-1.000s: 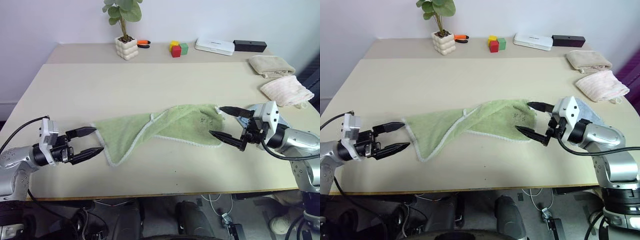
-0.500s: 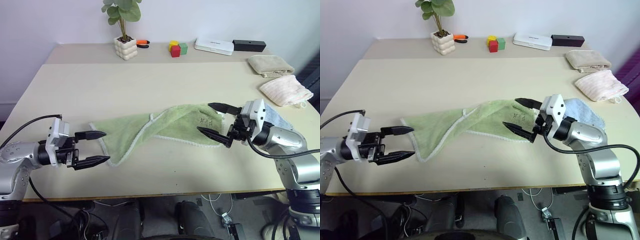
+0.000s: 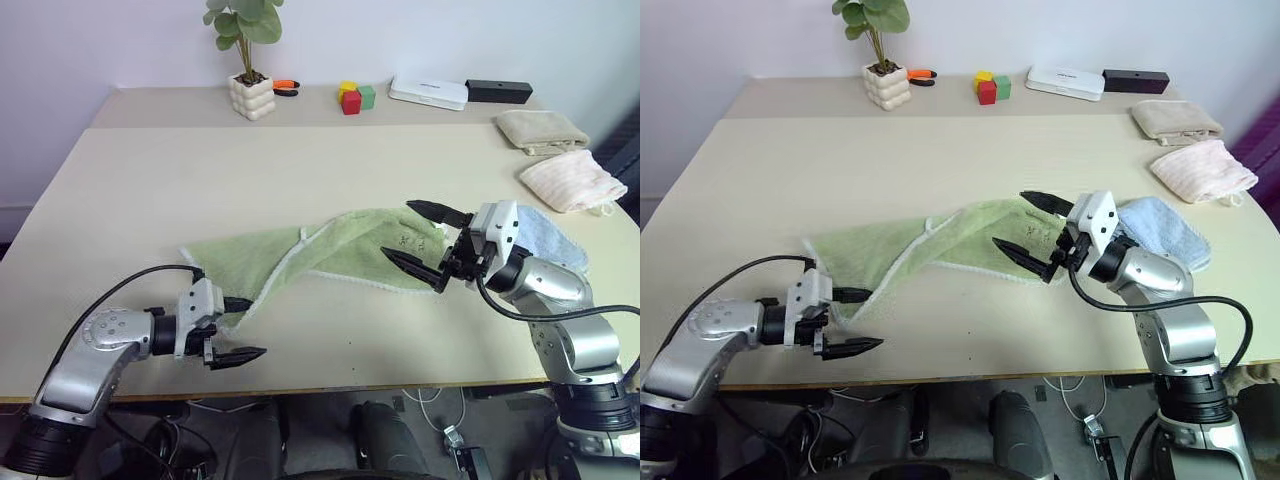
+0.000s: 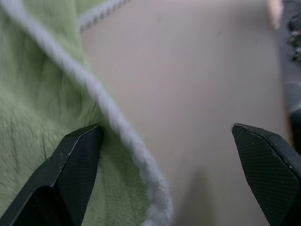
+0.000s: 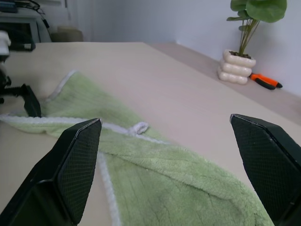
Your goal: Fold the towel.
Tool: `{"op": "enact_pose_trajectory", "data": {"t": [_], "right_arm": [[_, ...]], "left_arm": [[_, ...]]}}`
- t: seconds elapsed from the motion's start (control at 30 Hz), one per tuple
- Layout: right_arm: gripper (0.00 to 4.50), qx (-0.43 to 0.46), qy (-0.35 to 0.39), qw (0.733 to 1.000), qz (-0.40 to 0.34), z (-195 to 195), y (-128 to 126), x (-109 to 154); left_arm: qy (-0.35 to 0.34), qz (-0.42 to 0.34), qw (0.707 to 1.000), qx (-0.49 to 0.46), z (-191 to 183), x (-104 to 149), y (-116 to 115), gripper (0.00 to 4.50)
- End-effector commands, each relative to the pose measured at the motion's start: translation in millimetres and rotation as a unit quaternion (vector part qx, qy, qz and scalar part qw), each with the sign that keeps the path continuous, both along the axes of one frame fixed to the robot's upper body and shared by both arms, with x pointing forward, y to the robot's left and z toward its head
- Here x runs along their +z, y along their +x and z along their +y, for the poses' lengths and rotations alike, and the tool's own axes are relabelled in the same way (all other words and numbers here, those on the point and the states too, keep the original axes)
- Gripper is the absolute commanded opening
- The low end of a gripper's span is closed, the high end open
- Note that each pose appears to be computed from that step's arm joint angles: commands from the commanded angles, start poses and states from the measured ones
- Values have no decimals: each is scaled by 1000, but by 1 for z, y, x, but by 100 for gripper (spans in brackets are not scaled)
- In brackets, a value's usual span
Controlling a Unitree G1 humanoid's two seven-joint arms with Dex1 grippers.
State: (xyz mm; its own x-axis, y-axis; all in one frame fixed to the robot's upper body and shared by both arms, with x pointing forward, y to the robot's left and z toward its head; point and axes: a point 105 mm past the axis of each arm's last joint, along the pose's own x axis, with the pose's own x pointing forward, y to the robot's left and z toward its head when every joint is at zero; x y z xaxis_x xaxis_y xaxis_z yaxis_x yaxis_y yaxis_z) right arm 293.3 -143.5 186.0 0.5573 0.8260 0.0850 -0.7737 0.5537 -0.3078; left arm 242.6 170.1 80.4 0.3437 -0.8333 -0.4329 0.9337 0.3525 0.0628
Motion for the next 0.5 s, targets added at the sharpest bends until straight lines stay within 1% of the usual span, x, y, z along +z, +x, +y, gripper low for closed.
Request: {"op": "enact_pose_trajectory", "data": {"t": [0.03, 0.07, 0.1, 0.17, 0.2, 0.23, 0.27, 0.33, 0.37, 0.43, 0.5], "right_arm": [[450, -2, 2, 1000, -27, 1, -4, 8], [450, -3, 2, 1000, -27, 0, -4, 7], [450, -4, 2, 1000, -27, 0, -4, 7], [450, -5, 2, 1000, -27, 0, -4, 6], [450, -5, 2, 1000, -27, 0, -4, 6], [450, -9, 1, 1000, -28, -1, -3, 7], [450, -14, 0, 999, -31, -2, -1, 7], [450, -28, -2, 999, -36, -6, 4, 8], [450, -39, -5, 998, -39, -9, 9, 9], [450, -80, -13, 996, -37, -17, 25, 8], [450, -111, 0, 994, -21, -26, 41, 8]], "left_arm": [[15, 1, 1000, 7, 6, -3, -1, 320], [14, 6, 1000, 10, 8, -5, -1, 275], [13, 6, 1000, 12, 11, -8, -1, 206], [12, 7, 1000, 17, 15, -12, -1, 124], [14, 9, 1000, 18, 17, -15, -1, 60], [11, 12, 1000, 23, 23, -18, 0, 26], [7, 15, 1000, 23, 27, -20, 0, 5], [-12, 15, 1000, 17, 29, -17, -2, 5], [-33, 15, 999, 4, 28, -11, -5, 5], [-84, 24, 996, -27, 34, 10, -16, 5], [-96, 44, 993, -46, 46, 19, -28, 5]]}}
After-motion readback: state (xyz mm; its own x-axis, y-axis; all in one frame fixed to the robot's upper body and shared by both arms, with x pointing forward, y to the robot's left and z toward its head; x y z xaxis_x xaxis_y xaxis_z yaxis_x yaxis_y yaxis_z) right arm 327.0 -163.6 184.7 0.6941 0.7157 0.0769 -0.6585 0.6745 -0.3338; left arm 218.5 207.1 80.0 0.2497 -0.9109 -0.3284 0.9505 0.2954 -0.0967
